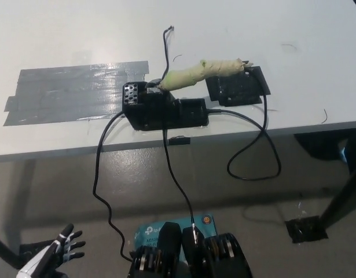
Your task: The robot uses its right hand to grab and lift the soldering gun kept on the middle of the table and puts it in its base
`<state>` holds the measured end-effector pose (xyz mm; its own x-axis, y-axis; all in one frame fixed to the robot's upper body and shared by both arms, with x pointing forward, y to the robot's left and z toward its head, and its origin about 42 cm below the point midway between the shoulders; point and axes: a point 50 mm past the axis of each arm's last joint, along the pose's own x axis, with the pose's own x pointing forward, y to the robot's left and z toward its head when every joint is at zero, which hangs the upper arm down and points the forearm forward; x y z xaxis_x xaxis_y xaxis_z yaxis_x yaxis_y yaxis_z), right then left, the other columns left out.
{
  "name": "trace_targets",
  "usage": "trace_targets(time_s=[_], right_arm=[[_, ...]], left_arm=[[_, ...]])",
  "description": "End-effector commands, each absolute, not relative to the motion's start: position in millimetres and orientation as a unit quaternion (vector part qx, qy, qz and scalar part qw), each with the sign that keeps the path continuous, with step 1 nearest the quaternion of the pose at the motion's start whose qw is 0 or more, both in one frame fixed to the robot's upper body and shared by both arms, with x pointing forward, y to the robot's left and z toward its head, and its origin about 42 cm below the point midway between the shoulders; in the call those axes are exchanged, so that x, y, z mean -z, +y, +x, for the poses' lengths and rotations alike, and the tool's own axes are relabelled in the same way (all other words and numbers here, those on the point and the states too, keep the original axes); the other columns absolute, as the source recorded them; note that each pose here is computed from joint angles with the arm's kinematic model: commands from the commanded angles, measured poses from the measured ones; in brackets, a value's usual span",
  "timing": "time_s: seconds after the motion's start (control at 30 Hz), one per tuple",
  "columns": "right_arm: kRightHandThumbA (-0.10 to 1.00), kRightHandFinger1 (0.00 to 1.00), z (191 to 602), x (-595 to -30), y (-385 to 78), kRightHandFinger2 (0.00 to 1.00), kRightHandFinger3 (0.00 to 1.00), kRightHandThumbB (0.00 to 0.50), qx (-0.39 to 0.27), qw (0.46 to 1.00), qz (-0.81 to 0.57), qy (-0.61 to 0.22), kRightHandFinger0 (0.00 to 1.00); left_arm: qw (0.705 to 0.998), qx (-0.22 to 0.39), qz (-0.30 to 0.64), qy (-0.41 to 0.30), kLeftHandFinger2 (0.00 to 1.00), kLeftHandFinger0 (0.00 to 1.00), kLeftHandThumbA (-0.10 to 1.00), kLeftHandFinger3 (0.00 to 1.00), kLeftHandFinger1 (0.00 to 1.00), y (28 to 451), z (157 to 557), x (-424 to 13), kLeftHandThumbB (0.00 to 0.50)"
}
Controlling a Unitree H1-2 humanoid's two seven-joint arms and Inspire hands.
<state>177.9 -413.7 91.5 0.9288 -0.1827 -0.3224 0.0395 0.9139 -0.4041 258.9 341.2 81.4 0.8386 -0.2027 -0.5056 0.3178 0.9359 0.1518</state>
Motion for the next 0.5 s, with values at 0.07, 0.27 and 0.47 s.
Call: trace_targets(time_s=[0.07, 0.27, 0.47], right_arm=[[0.33, 1.00, 176.4, -97.2, -423.1, 1.00, 1.00, 0.222, 0.066, 0.963, -0.185, 0.185, 1.00], [0.32, 1.00, 179.2, -96.9, -422.4, 1.00, 1.00, 0.215, 0.061, 0.958, -0.200, 0.197, 1.00], [0.34, 1.00, 179.6, -97.9, -423.8, 1.00, 1.00, 0.228, 0.063, 0.958, -0.197, 0.198, 1.00]], left_arm=[[0.954, 0.110, 0.140, 0.242, 0.99, 0.80, 1.00, 1.00, 0.92, 352.5, 257.3, -89.6, 0.276], [0.956, 0.104, 0.125, 0.246, 1.00, 0.85, 1.00, 1.00, 0.95, 354.6, 255.4, -86.8, 0.293], [0.956, 0.101, 0.119, 0.249, 0.99, 0.82, 1.00, 1.00, 0.94, 355.6, 253.8, -83.4, 0.287]])
